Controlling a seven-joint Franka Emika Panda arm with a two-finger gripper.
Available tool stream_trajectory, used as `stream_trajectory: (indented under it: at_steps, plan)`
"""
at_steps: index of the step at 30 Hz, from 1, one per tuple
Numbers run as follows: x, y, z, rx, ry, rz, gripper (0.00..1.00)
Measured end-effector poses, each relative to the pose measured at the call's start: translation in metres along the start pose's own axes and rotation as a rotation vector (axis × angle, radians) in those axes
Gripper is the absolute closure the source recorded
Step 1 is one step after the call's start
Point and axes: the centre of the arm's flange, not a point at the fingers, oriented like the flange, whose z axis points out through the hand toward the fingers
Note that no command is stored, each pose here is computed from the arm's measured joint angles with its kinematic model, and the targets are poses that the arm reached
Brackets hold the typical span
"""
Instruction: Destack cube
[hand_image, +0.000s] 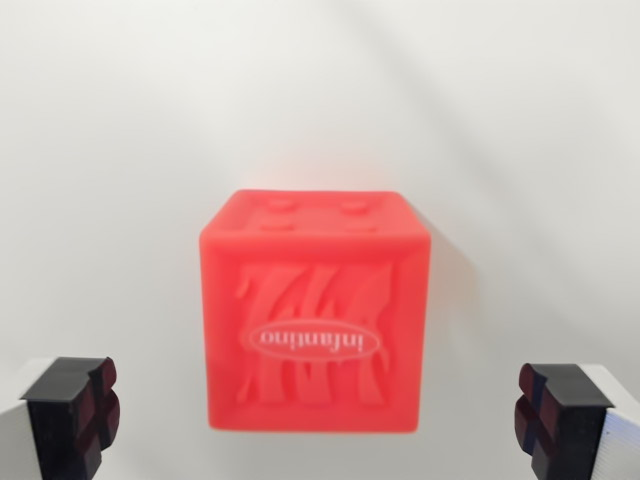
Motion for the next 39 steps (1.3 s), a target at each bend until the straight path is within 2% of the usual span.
stream_trajectory:
  at_steps: [7, 15, 24, 39]
  plan:
    - [0.000, 0.000, -0.025, 0.0005, 0.0001, 0.000, 0.00]
    - [0.000, 0.000, -0.061, 0.0002, 0.0029, 0.000, 0.00]
    - [-0.001, 0.000, -0.097, 0.0013, 0.0017, 0.000, 0.00]
    - [-0.001, 0.000, -0.161, 0.0017, 0.0033, 0.000, 0.00]
